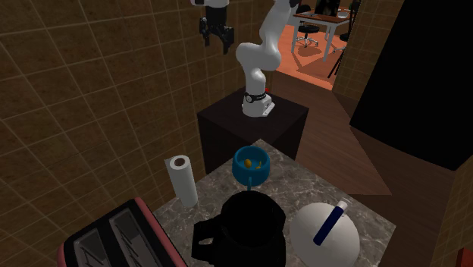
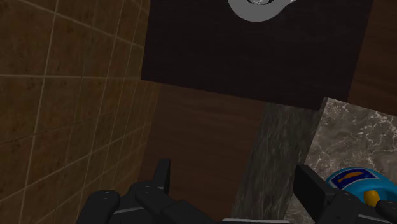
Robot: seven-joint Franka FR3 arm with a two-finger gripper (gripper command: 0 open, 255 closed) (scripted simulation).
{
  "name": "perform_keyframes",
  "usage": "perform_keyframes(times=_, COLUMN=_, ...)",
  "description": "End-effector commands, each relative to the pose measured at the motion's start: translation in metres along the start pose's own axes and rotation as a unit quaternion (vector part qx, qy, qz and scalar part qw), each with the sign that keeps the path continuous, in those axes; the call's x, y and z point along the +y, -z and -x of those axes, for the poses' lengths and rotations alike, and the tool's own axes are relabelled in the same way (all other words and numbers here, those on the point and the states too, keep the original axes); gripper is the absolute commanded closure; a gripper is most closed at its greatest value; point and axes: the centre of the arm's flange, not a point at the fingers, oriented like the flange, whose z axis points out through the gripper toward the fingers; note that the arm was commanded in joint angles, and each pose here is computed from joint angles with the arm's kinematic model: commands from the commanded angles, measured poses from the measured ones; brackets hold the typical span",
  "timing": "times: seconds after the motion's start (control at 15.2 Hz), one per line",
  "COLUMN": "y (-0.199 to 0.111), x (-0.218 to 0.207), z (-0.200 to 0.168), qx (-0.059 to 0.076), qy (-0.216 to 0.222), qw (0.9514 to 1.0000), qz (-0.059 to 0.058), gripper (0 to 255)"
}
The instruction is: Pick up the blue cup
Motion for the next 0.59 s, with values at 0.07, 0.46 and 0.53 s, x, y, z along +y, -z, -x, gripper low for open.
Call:
perform_keyframes(times=0.07, y=-0.008, x=-0.008, z=-0.006, qx=0.000, qy=0.000, qw=1.0000, qz=0.000, gripper=0)
perform_keyframes(times=0.46, y=-0.055, x=-0.059, z=-0.043, qx=0.003, qy=0.002, qw=1.0000, qz=-0.002, gripper=0)
perform_keyframes(times=0.53, y=-0.063, x=-0.068, z=-0.049, qx=0.004, qy=0.002, qw=1.0000, qz=-0.002, gripper=0)
